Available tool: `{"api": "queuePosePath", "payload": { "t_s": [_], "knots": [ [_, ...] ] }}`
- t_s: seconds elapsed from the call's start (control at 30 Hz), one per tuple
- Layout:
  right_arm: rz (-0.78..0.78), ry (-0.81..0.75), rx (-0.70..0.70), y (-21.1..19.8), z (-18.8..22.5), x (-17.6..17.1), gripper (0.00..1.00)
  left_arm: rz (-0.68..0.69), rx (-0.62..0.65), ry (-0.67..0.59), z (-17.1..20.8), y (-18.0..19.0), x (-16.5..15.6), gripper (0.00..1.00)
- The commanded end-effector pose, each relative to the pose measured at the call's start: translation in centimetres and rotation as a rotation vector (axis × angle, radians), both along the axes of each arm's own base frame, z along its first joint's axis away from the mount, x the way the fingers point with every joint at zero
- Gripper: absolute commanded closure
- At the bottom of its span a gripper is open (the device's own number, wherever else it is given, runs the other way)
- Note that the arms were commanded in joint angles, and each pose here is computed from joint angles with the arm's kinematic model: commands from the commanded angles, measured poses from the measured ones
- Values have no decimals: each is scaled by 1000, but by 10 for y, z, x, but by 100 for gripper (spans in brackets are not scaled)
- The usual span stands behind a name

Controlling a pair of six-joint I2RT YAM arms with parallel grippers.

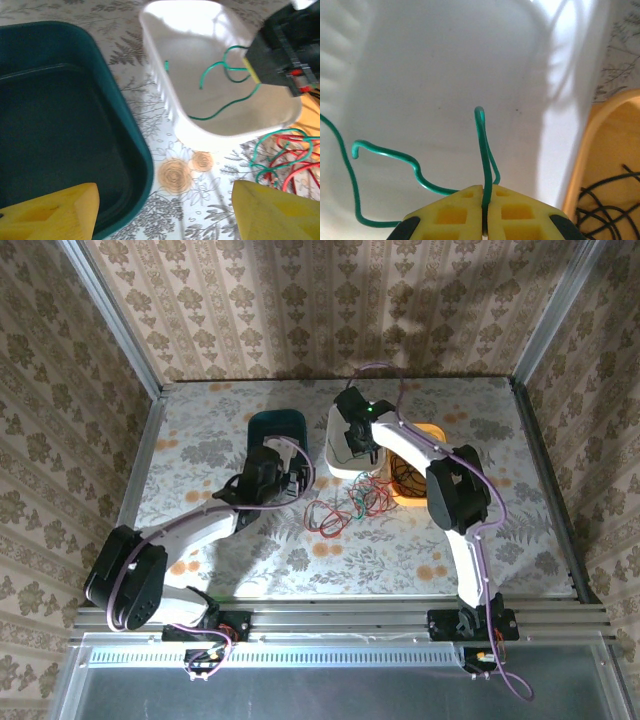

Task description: Untangle the cables

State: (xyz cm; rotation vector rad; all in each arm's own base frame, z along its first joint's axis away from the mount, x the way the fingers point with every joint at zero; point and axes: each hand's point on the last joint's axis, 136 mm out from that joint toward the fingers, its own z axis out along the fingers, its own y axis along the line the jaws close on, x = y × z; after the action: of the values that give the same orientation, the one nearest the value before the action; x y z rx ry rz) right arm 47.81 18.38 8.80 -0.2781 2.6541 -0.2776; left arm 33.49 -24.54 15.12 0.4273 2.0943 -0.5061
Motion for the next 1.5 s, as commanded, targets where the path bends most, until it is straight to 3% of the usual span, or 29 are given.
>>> {"api": "queuePosePath", "payload": {
  "t_s": [0.0,0.2,0.33,0.47,0.7,1.0,1.47],
  "knots": [
    [-20,28,21,1,-3,4,90,-103,21,-4,7,-19,-7,29],
    [-34,28,14,-3,2,10,86,-134,34,5,3,-28,-12,29],
    [-52,-9,7,-9,18,11,67,-140,40,4,3,-30,-11,29],
    [-64,-80,34,-14,50,8,61,-171,48,-5,4,-35,-14,29],
    [-31,-86,172,-17,75,-38,58,-289,76,11,-6,-55,-27,29],
    [112,96,396,25,48,-86,60,-347,107,32,-24,-71,-29,30],
    [138,245,273,28,6,-104,65,-326,128,46,-32,-61,-36,30]
  ]
}}
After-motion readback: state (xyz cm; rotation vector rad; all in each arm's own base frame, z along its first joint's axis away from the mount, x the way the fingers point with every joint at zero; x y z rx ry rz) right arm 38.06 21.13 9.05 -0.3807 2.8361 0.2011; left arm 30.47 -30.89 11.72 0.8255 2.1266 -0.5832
